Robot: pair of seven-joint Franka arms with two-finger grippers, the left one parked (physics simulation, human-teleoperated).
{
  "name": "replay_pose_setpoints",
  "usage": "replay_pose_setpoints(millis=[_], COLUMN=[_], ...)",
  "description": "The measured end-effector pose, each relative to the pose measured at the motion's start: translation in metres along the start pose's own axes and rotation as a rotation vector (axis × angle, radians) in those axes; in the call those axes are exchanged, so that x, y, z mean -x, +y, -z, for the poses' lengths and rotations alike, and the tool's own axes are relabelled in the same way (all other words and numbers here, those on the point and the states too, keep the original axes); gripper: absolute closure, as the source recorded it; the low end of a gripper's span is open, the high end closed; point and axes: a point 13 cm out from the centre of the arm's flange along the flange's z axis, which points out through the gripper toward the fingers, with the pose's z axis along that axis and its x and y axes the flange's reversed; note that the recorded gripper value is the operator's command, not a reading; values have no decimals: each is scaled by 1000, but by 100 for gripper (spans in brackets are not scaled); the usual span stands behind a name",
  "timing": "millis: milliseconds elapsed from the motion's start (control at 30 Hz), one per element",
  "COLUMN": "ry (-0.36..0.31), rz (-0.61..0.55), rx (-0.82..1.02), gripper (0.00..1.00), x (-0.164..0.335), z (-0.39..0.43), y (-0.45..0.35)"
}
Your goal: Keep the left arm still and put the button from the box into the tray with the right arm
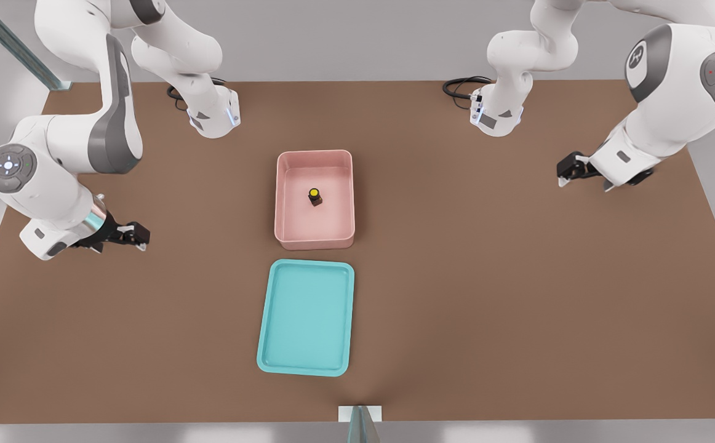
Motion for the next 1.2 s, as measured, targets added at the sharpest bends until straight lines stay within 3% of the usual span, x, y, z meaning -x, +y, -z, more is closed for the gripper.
replay_pose_setpoints(millis=[100, 300, 433, 667, 1033, 1200], ry=[39, 120, 111, 112, 14, 7], rz=[44, 501, 639, 601, 533, 529], rx=[6, 37, 3, -18, -27, -34], gripper=[0, 0, 0, 0, 0, 0], x=[-9, -100, -183, -249, -255, -260], z=[-23, -107, -151, -245, -285, -301], y=[24, 311, 406, 418, 410, 409])
